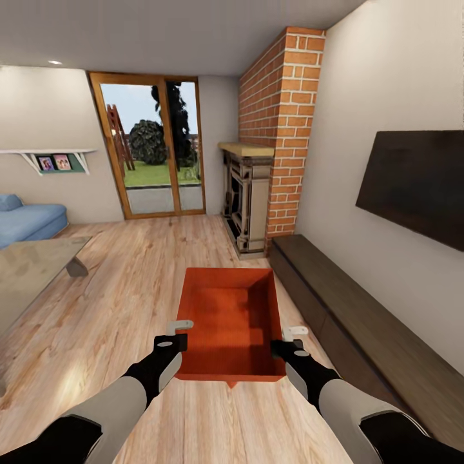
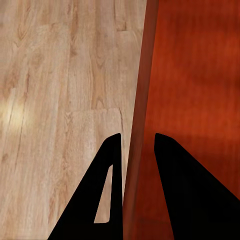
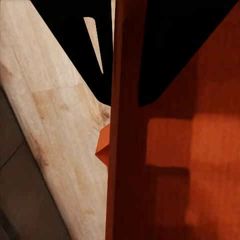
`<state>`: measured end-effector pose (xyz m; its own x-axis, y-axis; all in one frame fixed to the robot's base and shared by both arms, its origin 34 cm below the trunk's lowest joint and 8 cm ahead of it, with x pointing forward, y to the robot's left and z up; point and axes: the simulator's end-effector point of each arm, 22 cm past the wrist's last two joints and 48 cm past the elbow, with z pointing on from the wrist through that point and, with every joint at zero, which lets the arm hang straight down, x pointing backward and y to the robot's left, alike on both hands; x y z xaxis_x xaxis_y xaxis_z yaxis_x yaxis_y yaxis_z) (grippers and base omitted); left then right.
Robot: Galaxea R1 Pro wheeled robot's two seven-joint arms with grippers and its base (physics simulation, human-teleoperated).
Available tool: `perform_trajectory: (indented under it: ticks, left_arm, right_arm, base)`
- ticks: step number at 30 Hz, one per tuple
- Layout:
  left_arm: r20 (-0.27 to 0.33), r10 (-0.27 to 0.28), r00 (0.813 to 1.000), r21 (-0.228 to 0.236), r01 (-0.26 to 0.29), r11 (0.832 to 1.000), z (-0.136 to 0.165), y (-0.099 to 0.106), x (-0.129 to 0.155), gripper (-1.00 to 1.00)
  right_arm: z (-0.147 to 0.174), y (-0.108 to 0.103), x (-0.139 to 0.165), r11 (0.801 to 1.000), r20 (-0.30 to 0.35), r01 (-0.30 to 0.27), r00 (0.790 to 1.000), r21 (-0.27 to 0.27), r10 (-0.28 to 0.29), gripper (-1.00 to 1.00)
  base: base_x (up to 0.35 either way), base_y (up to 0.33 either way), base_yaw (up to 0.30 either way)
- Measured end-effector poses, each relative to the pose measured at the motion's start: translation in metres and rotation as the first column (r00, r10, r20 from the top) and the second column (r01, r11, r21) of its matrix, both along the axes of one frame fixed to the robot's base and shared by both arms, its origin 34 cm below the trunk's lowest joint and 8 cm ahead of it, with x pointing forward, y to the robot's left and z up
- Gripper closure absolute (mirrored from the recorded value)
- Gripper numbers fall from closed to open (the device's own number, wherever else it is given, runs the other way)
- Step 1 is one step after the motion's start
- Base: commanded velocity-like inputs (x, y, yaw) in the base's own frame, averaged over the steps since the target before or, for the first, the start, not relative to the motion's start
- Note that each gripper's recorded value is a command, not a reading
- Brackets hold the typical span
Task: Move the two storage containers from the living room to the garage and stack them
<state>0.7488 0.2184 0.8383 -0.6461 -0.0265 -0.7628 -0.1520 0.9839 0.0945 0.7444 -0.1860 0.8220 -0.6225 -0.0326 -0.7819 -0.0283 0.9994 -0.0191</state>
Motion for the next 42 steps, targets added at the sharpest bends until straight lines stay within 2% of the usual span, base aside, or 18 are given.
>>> perform_trajectory:
  ticks: [42]
  left_arm:
    - [0.066,0.0,0.998,0.0,0.0,1.0,0.041,0.0,0.007,1.0]
  right_arm:
    - [0.041,0.0,0.008,1.0,0.066,0.0,0.998,0.0,0.0,1.0]
  base:
    - [0.0,0.0,0.0]
